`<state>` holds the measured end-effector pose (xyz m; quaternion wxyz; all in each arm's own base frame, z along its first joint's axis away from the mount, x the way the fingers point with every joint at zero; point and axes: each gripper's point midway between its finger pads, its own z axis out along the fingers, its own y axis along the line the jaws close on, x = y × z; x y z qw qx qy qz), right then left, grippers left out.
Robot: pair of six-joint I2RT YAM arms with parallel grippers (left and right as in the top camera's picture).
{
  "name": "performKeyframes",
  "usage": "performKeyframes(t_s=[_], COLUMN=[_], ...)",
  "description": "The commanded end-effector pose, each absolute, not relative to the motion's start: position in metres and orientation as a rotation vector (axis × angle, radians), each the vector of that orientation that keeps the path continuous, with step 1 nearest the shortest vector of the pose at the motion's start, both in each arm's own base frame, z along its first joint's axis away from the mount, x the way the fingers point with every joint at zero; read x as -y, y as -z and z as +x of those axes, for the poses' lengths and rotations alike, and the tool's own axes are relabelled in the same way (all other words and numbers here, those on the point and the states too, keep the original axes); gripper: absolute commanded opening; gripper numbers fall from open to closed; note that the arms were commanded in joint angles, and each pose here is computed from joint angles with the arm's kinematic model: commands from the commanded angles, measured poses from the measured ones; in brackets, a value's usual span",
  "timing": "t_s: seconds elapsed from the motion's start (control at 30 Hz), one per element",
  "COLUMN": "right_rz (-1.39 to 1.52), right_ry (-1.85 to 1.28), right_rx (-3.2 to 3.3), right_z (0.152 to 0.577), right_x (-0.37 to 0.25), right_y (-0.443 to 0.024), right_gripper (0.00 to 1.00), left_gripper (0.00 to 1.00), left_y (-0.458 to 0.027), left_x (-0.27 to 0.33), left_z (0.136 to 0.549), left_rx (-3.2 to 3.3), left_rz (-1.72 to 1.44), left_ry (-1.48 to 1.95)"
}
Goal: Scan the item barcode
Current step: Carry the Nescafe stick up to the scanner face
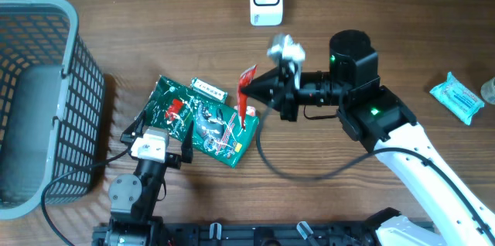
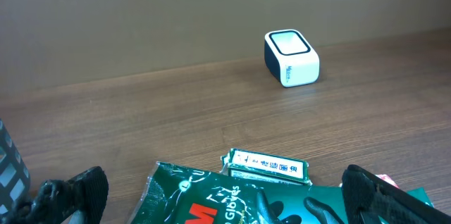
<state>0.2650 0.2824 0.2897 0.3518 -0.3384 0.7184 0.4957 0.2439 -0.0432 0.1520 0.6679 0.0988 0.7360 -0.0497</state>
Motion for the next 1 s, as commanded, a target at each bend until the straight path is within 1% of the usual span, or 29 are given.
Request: performKeyframes(t_s=[0.0, 0.03, 0.17, 0.23, 0.33, 0.43, 0.5, 0.57, 0.6, 0.73, 0.97], right_rz=[-0.101, 0.037, 0.117, 0.158, 0.166, 0.174, 0.193, 0.313, 0.450, 0.593, 0.569], right_ry=[-1.174, -1.141, -1.128, -1.111, -1.088, -1.074, -1.065, -1.070, -1.096, -1.121, -1.092], right_rx=[-2.250, -2.323, -2.443, -2.490, -2.497, -2.465, -2.451, -2.442, -2.423, -2.403, -2.435], right_z=[0.323, 0.331, 0.354, 0.378, 0.426, 0.490, 0.516, 0.548, 0.572, 0.587, 0.583], right_x=[-0.254, -0.249, -0.261, -0.269, -0.282, -0.299, -0.302, -0.295, -0.282, -0.264, -0.261], right_y=[-0.247, -0.227, -0.170, -0.137, -0.120, -0.120, -0.121, -0.114, -0.107, -0.094, -0.091], right_gripper=[0.04, 0.04, 0.04, 0.04, 0.05, 0.04, 0.04, 0.04, 0.04, 0.05, 0.04], left_gripper=[1.00, 1.00, 1.00, 1.00, 1.00, 1.00, 1.00, 1.00, 1.00, 1.00, 1.00], left_y=[-0.149, -0.149, -0.149, -0.149, -0.149, -0.149, -0.149, -0.149, -0.149, -0.149, -0.148], left_x=[0.046, 0.046, 0.046, 0.046, 0.046, 0.046, 0.046, 0.046, 0.046, 0.046, 0.046], left_z=[0.243, 0.243, 0.243, 0.243, 0.243, 0.243, 0.243, 0.243, 0.243, 0.243, 0.243], left_rx=[-1.665, -1.665, -1.665, -1.665, -1.665, -1.665, -1.665, -1.665, -1.665, -1.665, -1.666], left_rz=[0.246, 0.246, 0.246, 0.246, 0.246, 0.246, 0.246, 0.246, 0.246, 0.246, 0.246], left_ry=[0.117, 0.117, 0.117, 0.117, 0.117, 0.117, 0.117, 0.117, 0.117, 0.117, 0.117])
